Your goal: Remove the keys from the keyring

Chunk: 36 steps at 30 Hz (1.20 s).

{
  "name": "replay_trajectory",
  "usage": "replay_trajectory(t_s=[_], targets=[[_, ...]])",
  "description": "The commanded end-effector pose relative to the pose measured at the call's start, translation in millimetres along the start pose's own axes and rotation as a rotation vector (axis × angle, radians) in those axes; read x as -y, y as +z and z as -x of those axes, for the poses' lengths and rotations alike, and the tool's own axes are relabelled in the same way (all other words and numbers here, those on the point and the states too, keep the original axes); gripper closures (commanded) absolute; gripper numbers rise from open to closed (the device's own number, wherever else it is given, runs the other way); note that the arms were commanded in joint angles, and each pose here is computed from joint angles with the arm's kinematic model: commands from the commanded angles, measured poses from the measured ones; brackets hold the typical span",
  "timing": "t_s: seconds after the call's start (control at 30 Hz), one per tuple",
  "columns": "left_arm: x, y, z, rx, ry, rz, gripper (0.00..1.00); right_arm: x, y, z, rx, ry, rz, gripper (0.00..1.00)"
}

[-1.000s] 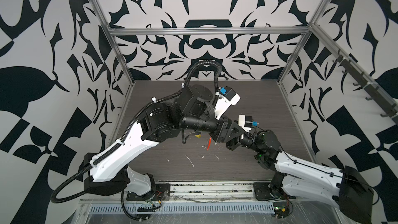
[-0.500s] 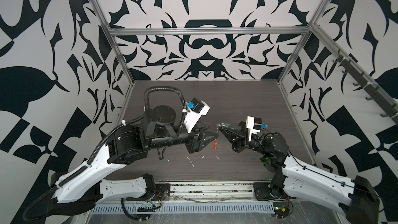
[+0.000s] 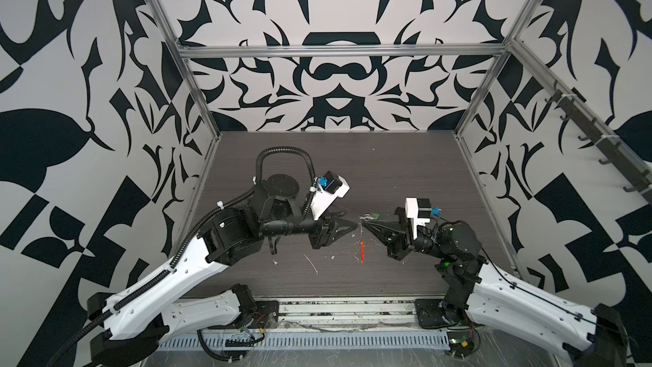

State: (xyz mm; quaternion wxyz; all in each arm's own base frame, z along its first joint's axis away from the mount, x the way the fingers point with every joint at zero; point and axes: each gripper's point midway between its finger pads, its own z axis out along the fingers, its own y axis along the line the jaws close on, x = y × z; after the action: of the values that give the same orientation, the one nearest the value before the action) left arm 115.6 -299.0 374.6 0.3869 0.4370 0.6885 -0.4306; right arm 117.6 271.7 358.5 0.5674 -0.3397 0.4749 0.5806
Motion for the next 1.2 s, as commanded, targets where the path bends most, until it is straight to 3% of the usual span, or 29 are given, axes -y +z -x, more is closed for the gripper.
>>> replay_trajectory(t_s=[0.0, 0.2, 0.43, 0.77, 1.17], targets=[[19.0, -1.8, 10.8, 0.043, 0.029, -0.119, 0.59, -12.1, -1.3, 16.0, 0.039, -0.015, 0.042, 1.00], [26.7, 5.4, 7.2, 0.009, 0.007, -0.185, 0.61, -10.1, -1.1, 18.0, 0.049, -0.019, 0.029, 1.00], [14.3, 10.7, 3.4, -0.010, -0.002, -0.121, 0.67, -11.3, -2.4, 21.7, 0.064, -0.021, 0.030, 1.00], [2.2, 14.2, 1.7, -0.011, 0.013, -0.057, 0.52, -13.6, -3.4, 21.8, 0.061, -0.017, 0.039, 1.00], [16.9, 20.9, -0.6, -0.044, -0.015, -0.162, 0.73, -12.0, -3.4, 25.5, 0.074, -0.022, 0.027, 1.00]])
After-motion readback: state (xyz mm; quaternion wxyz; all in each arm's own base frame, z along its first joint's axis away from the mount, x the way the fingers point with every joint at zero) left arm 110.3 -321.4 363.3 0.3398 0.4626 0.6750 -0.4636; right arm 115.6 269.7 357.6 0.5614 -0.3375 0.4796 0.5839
